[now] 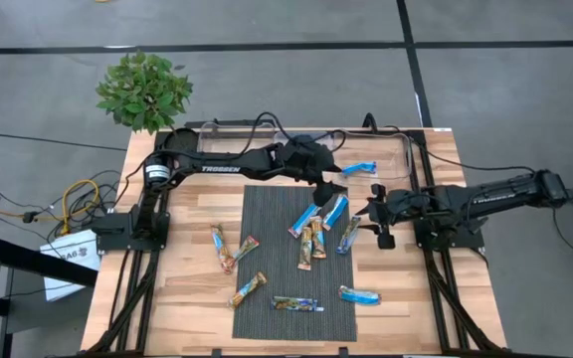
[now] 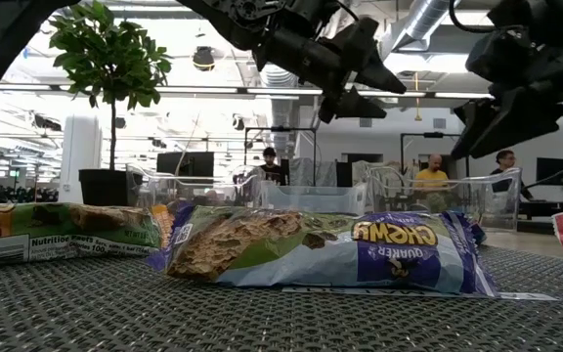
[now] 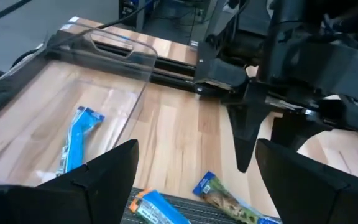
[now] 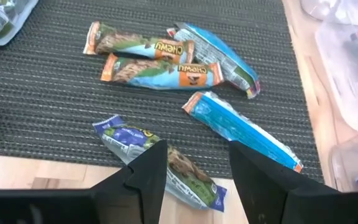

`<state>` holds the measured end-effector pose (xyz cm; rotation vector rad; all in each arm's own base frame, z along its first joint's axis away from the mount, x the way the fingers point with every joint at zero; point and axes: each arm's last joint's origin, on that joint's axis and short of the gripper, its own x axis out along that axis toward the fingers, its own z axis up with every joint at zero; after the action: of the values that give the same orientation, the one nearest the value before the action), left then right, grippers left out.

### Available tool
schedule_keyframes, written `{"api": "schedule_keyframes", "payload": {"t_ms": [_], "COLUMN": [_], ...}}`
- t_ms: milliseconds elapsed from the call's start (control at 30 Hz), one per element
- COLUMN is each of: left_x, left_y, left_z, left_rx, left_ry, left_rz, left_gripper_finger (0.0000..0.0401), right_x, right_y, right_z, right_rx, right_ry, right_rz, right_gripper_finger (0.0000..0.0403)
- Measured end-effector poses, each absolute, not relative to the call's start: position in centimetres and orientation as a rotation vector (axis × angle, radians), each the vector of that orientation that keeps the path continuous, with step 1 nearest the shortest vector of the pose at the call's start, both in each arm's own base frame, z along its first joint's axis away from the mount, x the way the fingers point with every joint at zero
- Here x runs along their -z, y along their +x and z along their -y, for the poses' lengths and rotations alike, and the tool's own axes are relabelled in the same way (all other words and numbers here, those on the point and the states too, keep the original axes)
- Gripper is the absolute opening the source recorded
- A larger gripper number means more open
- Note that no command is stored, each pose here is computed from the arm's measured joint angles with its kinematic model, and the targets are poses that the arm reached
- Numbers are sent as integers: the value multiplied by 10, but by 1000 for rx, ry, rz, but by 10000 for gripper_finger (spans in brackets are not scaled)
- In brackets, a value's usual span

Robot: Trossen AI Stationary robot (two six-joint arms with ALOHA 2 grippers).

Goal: Pick and place Granola Bars by type
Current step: Put the top blue granola bar into the right transparent bin

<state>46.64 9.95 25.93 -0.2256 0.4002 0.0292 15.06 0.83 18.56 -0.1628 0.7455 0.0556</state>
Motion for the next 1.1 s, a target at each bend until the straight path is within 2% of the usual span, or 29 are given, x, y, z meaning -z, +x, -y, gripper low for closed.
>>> {"api": "schedule_keyframes", "payload": {"t_ms": [233, 400, 833, 1100], "left_x": [-275, -292, -252, -232], "left_y": [459, 431, 335, 307], "left_z": [-78, -56, -37, -35], "left_rx": [-103, -141, -245, -276], "left_ry": [-155, -103, -181, -176], "left_rz": [-412, -340, -184, -199], "left_gripper_finger": [318, 318, 318, 318], "right_x": [-184, -181, -185, -181], "right_y": [154, 155, 177, 196], "right_z": [-8, -9, -22, -30], "right_rx": [-58, -65, -202, -255], "right_ry": [-164, -174, -345, -391], "right_rz": [-779, -808, -899, -1032], "right_gripper_finger": [163, 159, 161, 157]}}
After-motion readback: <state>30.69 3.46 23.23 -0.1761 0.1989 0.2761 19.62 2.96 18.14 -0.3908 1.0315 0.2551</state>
